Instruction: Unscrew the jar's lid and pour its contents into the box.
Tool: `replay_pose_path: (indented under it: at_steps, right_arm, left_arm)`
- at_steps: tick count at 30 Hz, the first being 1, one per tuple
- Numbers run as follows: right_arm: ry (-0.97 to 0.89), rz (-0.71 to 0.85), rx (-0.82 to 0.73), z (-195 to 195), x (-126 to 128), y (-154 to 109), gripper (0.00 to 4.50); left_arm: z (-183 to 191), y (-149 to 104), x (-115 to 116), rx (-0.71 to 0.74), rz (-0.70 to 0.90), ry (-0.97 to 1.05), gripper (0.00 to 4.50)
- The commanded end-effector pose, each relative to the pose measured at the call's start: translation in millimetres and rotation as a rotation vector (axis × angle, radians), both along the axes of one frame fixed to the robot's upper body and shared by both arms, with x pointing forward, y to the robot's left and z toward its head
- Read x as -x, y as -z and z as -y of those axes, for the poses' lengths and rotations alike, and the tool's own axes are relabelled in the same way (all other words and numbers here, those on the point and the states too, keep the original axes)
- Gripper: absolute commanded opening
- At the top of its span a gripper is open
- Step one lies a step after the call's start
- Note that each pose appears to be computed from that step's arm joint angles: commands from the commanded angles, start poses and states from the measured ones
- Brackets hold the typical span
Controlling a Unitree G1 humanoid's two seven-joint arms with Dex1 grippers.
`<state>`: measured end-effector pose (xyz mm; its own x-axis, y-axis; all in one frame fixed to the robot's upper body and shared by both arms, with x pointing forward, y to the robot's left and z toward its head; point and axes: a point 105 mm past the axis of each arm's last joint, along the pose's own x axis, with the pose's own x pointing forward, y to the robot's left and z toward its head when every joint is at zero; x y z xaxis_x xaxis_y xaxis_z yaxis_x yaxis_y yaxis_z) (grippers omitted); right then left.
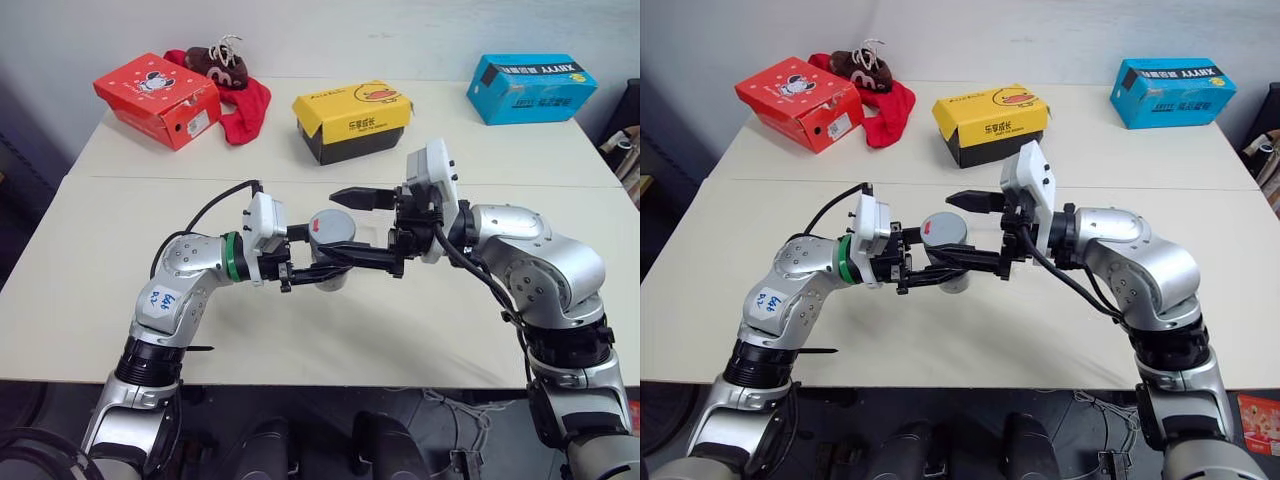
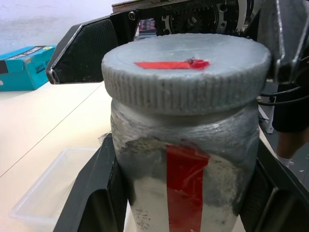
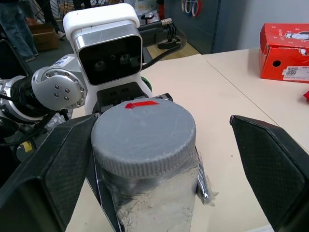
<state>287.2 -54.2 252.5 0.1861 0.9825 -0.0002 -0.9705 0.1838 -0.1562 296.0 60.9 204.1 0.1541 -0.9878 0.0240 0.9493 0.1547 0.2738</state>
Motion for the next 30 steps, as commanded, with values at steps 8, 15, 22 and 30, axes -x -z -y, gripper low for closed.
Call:
replay_pose_path:
  at_steps: [8, 15, 22, 30]
  right_arm:
    - [-0.1, 0.045, -0.067, -1.0, 21.9, -21.6, 4.48]
    - [-0.086, 0.044, -0.012, -15.5, 20.5, -18.7, 4.48]
    - [-0.093, 0.032, 0.007, -18.4, 17.3, -10.5, 4.48]
    - [-0.086, 0.03, -0.002, -16.2, 13.6, -6.3, 2.85]
  left_arm:
    - [-0.4, -3.3, 4.2, -0.002, 0.023, 0.01, 2.35]
    - [1.9, -2.1, 5.0, -0.003, 0.019, 0.018, 2.35]
    - [2.7, -2.0, 5.6, -0.001, 0.019, 0.02, 2.35]
    - [2.4, -2.0, 5.6, -0.002, 0.022, 0.017, 2.35]
